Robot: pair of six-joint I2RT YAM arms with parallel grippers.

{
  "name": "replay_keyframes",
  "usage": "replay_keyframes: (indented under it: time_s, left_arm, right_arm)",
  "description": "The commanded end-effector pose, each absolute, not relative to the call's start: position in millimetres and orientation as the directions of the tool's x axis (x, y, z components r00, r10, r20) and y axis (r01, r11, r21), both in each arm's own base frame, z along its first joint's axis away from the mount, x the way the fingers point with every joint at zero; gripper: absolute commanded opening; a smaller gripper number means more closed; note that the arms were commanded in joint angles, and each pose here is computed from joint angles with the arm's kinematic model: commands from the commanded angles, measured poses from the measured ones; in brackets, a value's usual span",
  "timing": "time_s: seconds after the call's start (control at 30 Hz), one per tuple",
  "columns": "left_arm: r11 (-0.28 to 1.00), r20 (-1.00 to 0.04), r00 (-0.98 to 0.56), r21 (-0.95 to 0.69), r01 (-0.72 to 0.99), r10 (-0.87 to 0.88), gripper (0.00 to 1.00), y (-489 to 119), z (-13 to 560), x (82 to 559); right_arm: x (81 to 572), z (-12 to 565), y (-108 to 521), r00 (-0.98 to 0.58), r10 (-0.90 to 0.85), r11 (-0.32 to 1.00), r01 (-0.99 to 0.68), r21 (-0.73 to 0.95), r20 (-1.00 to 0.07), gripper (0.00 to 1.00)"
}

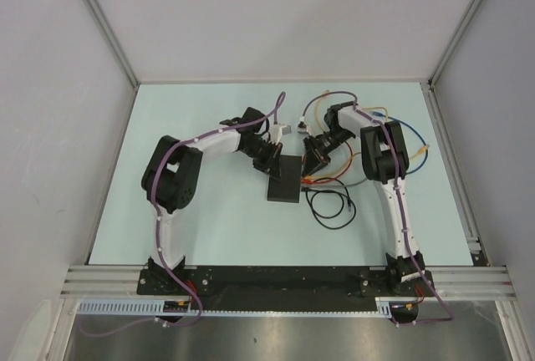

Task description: Pull the plug from the switch port

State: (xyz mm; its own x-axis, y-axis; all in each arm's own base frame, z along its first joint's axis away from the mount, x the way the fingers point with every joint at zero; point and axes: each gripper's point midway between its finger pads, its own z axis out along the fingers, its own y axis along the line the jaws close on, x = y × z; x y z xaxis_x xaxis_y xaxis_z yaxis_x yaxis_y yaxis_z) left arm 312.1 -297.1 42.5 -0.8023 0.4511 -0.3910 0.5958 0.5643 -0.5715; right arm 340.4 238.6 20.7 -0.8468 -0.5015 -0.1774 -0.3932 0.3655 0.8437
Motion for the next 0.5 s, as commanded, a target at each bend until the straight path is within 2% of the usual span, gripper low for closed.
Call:
replay_keyframes:
  time_s: [0.0, 0.17, 0.47]
  left_arm:
    - [0.591, -0.376, -0.783, -0.515, 0.621, 0.495, 0.02, -293.1, 23.6, 313.1]
    - [0.591, -0.377, -0.782, -0.513, 0.622, 0.496, 0.02, -292.8, 24.0, 313.1]
    - [0.591, -0.372, -0.785, -0.517, 0.619, 0.496, 0.02, -293.6, 22.6, 313.6]
  right_arm:
    - [355.7, 0.4, 222.2, -0.837, -0.508, 0.392, -0.434, 0.811, -0.202, 0.07]
    - [348.0, 5.0, 222.3, -0.884, -0.441, 0.362, -0.332, 0.871, -0.154, 0.04]
    - [361.9, 12.8, 219.3, -0.836, -0.479, 0.391, -0.475, 0.788, -0.267, 0.01]
